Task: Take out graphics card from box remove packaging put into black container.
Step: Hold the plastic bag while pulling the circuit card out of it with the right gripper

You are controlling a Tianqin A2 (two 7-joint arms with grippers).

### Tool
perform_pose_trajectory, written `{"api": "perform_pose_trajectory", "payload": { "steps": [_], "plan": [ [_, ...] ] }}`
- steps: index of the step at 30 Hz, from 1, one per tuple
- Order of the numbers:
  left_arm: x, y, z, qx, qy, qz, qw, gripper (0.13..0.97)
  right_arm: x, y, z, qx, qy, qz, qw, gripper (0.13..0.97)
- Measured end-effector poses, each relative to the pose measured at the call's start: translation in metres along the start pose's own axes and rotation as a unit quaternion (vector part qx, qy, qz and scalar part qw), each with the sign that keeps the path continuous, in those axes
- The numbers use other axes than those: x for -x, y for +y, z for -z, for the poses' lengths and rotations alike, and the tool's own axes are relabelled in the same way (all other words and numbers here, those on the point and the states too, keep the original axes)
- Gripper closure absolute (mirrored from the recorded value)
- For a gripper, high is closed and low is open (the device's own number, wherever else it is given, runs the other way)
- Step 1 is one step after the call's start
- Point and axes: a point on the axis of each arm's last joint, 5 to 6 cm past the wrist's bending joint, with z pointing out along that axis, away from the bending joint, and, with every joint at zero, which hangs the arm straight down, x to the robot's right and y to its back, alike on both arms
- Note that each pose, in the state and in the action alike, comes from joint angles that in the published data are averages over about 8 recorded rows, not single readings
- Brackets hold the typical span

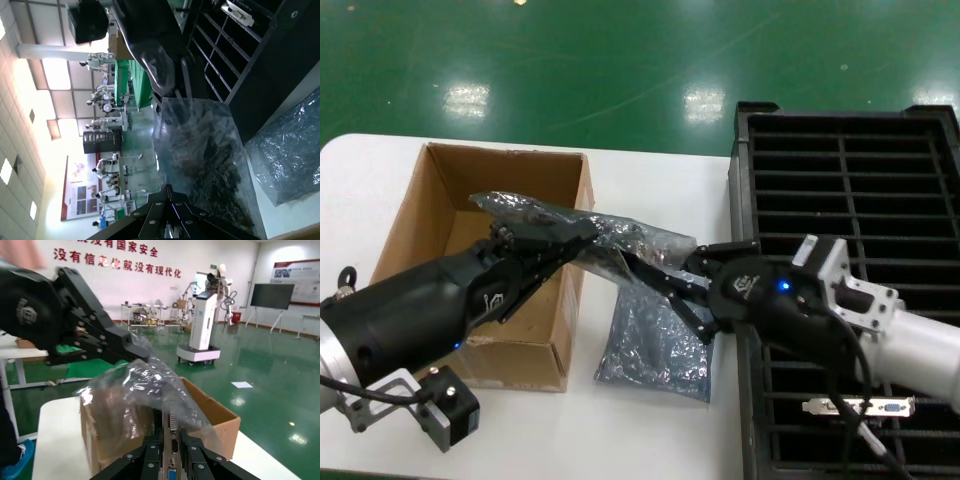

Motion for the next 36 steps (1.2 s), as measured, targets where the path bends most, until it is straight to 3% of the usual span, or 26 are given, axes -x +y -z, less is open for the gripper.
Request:
{"api": "perform_pose_trajectory", "payload": {
  "steps": [19, 30, 36],
  "plan": [
    [0.0000, 0.0000, 0.000, 0.000, 0.000, 0.000, 1.0000, 0.957, 0.009, 0.000, 0.087, 0.014, 0.000, 0.057, 0.998, 0.907],
    [0.0000, 0.0000, 0.000, 0.000, 0.000, 0.000, 1.0000, 0.957, 0.014, -0.020, 0.167, 0.035, 0.032, 0.096, 0.994, 0.907],
    [0.0000, 0.0000, 0.000, 0.000, 0.000, 0.000, 1.0000, 0.957, 0.016, -0.036, 0.199, 0.072, 0.054, 0.124, 0.988, 0.907]
  ]
}}
